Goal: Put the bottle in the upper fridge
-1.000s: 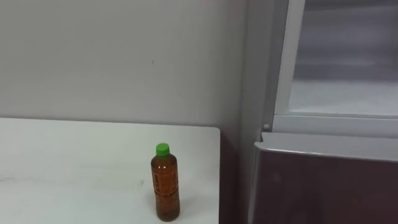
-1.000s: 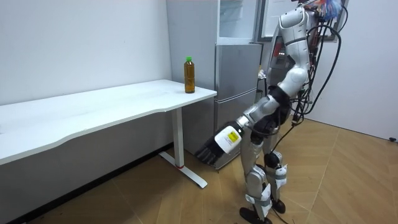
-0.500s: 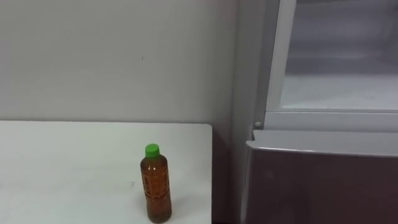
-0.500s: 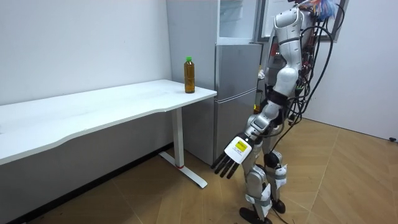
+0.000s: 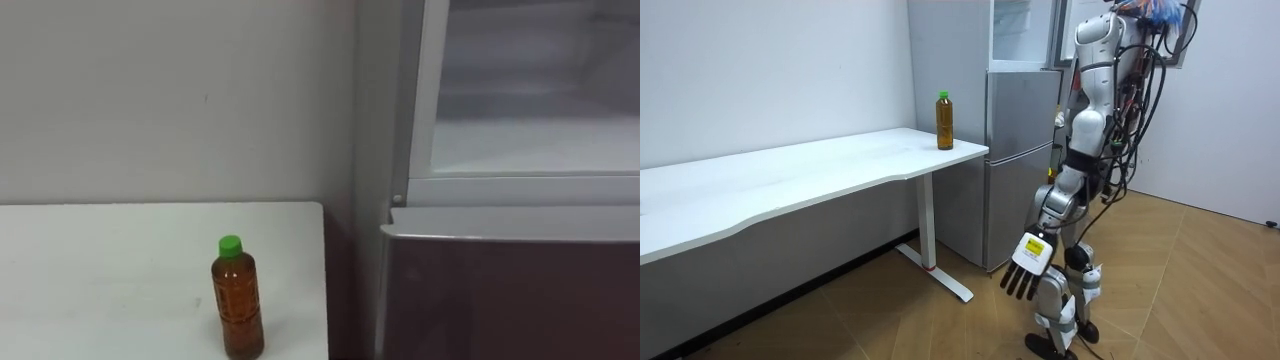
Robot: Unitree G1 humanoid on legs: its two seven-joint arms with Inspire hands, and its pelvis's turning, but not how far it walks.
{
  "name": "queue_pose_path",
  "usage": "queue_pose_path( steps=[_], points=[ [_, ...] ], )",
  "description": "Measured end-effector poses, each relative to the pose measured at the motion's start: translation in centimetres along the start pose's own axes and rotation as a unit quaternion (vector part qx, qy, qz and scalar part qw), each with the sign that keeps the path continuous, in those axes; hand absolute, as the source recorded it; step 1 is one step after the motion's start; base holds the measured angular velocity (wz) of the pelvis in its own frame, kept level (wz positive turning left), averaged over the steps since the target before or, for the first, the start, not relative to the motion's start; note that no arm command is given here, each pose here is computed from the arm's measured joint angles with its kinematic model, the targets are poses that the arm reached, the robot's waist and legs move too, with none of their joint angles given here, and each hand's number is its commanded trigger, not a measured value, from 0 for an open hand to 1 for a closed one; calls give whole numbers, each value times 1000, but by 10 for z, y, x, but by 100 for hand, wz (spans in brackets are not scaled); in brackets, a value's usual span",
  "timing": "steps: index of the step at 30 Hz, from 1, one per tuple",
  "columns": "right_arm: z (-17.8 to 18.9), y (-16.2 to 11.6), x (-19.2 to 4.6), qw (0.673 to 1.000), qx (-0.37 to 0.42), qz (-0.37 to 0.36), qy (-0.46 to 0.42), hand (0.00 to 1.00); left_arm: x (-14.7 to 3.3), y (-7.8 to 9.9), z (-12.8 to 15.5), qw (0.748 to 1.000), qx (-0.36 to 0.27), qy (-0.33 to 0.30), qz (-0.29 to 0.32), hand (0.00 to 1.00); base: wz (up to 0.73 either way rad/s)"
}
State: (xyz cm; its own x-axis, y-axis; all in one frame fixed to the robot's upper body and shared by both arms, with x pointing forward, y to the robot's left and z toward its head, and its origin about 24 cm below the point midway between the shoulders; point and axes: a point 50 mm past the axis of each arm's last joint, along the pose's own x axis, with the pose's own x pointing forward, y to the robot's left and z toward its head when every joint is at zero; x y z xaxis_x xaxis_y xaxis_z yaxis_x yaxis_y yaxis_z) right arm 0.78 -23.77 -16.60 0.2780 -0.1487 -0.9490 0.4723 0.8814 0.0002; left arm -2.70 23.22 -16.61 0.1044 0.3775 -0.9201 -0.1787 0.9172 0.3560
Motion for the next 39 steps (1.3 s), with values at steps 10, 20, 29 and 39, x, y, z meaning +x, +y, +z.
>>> queue_pose_path(
  steps=[10,20,29,39],
  points=[
    [6,7,2,999,-2,33,4,0,3,-1,11,999,-3,-4,-42,0,0],
    [59,45,-5,976,-114,153,-101,0,5,6,19,997,26,-13,-65,0,1],
    [120,91,-42,905,-215,272,-246,0,7,15,30,995,51,-29,-74,0,4],
    [147,115,-77,829,-281,377,-301,0,8,18,33,994,70,-29,-83,0,2]
  ],
)
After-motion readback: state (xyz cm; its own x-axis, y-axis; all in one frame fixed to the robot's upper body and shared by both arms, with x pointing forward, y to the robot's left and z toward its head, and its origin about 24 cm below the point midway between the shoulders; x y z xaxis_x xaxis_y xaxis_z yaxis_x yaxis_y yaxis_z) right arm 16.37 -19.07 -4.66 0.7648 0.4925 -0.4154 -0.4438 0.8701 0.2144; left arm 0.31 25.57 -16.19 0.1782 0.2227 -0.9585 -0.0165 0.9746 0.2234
